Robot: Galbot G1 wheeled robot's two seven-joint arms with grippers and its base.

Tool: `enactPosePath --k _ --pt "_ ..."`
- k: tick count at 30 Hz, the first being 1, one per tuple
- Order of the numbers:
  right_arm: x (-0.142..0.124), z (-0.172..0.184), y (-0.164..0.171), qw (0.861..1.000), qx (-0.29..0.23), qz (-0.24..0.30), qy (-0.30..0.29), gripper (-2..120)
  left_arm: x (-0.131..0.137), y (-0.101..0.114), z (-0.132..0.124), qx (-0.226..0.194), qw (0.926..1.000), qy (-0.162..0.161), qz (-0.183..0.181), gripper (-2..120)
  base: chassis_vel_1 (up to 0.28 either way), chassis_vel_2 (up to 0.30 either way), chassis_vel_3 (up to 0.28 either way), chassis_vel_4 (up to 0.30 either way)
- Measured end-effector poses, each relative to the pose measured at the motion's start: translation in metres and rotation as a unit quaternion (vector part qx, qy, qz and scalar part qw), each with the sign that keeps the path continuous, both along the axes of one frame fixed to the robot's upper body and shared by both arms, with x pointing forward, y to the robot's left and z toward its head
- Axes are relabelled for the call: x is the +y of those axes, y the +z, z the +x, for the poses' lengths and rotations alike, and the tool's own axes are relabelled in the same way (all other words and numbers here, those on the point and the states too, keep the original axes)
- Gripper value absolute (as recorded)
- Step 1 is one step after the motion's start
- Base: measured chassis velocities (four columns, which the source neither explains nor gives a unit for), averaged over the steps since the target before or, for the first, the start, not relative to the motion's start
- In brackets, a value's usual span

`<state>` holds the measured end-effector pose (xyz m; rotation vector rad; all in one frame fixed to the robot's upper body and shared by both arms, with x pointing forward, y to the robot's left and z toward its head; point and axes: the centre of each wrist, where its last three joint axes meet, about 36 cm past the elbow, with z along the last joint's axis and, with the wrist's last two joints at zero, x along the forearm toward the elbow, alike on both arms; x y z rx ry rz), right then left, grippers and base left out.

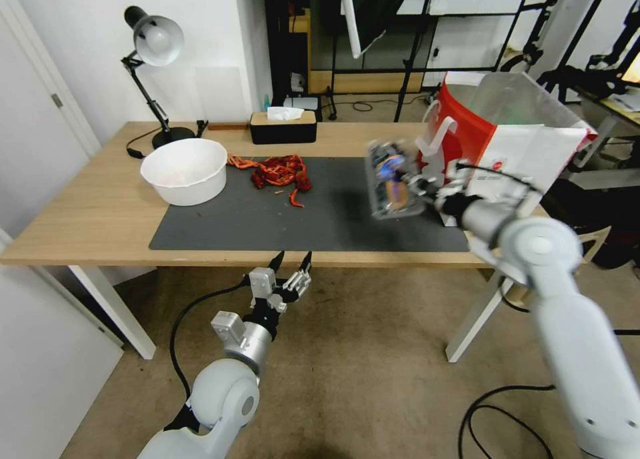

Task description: Close the takeout container lid, then place the container into the takeout bag.

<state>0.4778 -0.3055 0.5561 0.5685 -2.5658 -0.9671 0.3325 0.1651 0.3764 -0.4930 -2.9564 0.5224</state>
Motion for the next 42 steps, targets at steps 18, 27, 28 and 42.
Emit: enactPosePath --k 18,27,28,42 --pt "-0.091 0.060 0.106 0.934 -0.251 -0.106 -0.232 0 0.031 -0.048 -0.042 -0.021 0.9918 0.101 0.076 100 0.000 0.000 0.000 0.000" --pt "-0.097 0.078 0.089 0.916 -0.246 -0.181 -0.261 0 0.035 -0.050 -0.045 -0.019 0.9909 0.110 0.075 100 0.000 0.000 0.000 0.000" --pt "-0.096 0.079 0.087 0.916 -0.243 -0.183 -0.261 0 0.035 -0.051 -0.045 -0.019 0.9909 0.111 0.075 100 0.000 0.000 0.000 0.000" --pt "-0.090 0.077 0.072 0.945 -0.118 -0.151 -0.265 45 0.036 -0.045 -0.042 -0.023 0.9901 0.116 0.075 100 0.000 0.000 0.000 0.000"
